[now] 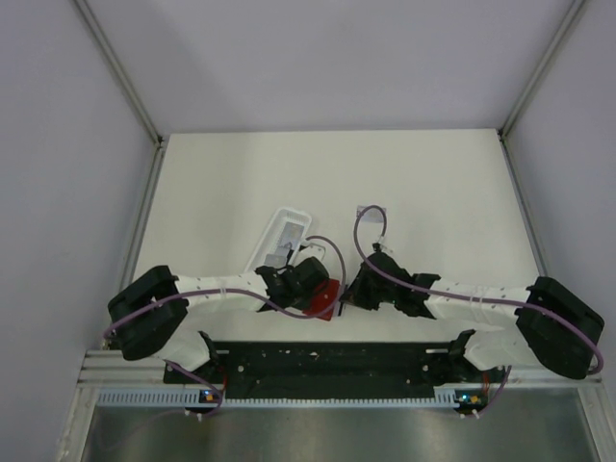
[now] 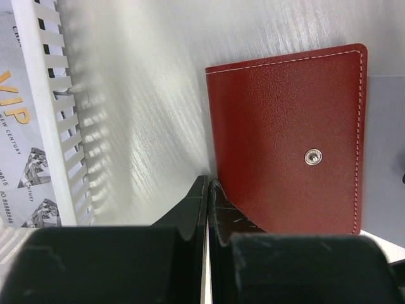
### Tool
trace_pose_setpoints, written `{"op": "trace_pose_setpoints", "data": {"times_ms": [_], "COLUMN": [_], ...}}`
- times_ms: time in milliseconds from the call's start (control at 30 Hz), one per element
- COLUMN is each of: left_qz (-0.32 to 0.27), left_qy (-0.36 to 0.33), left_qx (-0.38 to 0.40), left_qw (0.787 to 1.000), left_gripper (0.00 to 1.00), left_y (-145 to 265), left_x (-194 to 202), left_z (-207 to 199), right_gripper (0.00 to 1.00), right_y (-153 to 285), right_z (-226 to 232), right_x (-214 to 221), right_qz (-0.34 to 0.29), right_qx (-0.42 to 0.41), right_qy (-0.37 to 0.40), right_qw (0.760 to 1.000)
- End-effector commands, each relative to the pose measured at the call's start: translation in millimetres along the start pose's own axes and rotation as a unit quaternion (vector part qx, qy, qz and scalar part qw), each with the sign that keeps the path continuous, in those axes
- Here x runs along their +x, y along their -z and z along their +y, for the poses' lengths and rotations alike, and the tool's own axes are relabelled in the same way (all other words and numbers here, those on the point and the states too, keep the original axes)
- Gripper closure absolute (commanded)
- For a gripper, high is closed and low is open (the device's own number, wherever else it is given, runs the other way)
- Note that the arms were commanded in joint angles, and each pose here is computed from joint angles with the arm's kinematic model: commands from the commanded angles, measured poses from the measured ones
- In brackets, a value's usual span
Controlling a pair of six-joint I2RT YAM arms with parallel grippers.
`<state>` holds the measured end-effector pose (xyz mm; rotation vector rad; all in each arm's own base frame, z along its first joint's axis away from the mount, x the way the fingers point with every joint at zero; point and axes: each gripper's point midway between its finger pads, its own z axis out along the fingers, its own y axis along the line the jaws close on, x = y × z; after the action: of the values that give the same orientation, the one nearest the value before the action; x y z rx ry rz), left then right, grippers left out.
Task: Put the credit cards into the card holder
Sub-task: Open the card holder at the center of the board.
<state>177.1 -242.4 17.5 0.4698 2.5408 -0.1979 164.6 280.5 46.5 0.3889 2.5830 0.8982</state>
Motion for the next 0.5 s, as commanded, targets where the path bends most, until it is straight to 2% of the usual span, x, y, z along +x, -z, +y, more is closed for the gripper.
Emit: {"op": "trace_pose_setpoints", "data": {"times_ms": [0, 467], "left_qz": [0.020, 0.019], "left_qy": [0.000, -0.008], "left_qx": [0.022, 0.034], "left_qw": [1.000, 0.999], "left_gripper": [1.00, 1.00], "left_y": [-4.9, -2.9], "left_x": [8.1, 3.6], "left_z": [-11.8, -22.5], "right_gripper": [1.00, 1.00], "right_y": [11.7, 29.1], "right_z": [24.4, 33.4], "right_x": [-11.5, -17.2], "right_qz": [-0.023, -0.029], "right_qx": [-0.054, -0.058], "right_qy": [-0.002, 0.016], "right_qw": [0.998, 0.998]}}
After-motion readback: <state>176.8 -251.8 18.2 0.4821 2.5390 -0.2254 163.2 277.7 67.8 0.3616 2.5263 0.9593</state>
